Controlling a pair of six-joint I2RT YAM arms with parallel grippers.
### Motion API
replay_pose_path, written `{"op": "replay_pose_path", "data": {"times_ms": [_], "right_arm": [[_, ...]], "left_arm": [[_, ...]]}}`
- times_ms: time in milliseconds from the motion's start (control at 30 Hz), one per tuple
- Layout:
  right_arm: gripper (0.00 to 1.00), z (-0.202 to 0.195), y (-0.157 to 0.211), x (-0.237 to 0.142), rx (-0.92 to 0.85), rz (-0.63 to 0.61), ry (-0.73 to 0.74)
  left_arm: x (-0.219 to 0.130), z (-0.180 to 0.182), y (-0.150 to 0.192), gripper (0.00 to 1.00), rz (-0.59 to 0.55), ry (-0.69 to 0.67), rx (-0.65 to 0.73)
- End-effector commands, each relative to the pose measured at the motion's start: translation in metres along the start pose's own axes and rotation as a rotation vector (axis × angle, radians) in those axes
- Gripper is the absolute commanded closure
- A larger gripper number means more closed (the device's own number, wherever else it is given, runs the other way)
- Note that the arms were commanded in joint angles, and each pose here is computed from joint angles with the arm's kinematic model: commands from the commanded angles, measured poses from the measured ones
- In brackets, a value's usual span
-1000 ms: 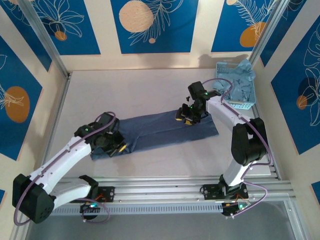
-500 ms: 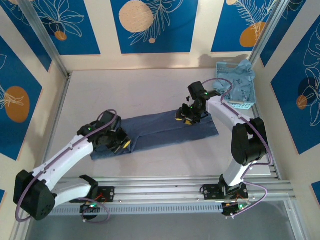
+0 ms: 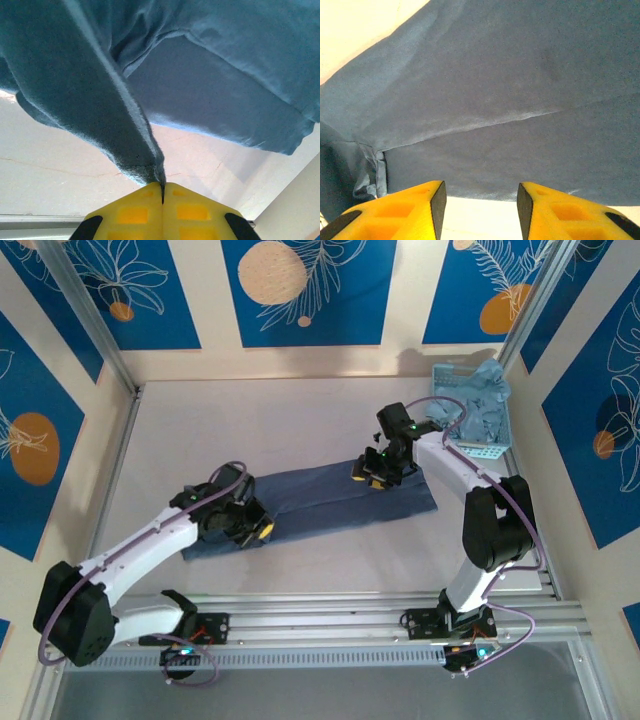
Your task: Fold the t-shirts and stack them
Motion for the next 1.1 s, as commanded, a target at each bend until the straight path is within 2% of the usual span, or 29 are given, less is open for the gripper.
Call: {"op": "replay_pose_path", "data": {"times_ms": [0,267,467,800,1067], "right_arm": [[0.56,-0.004,0.005,0.006,0.033,0.040,-0.002],[0.55,-0.003,0.006,0.003,0.035,0.036,-0.001],[0.56,-0.005,0.011,0.005,0.037,0.043,-0.001],[0.55,-0.004,0.011,0.001,0.028,0.034,-0.004],[0.55,-0.004,0.013,0.001,0.029,0.038,-0.004]], "left_arm": [[0.010,0.002,0.003,1.00,0.021,-0.019,-0.017],[0.005,0.010,-0.012,1.00,-0.071,-0.043,-0.031],[-0.015,0.016,-0.043,1.00,-0.164,-0.083,-0.021],[-0.026,0.048,-0.080,1.00,-0.243,-0.211,-0.002],[-0.034,0.081,-0.098,1.00,-0.332,-0.378,0.027]]}}
Point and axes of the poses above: each hand's point on the last joint's axis, 136 mm out from that joint toward the fingers, its own x axis out along the fingers, its own z axis along the line the jaws close on, y = z × x, the point moved 4 cm from there along -x, back along the fingers, and after that the axes turned 13 degrees about -x, right-handed, at the moved point
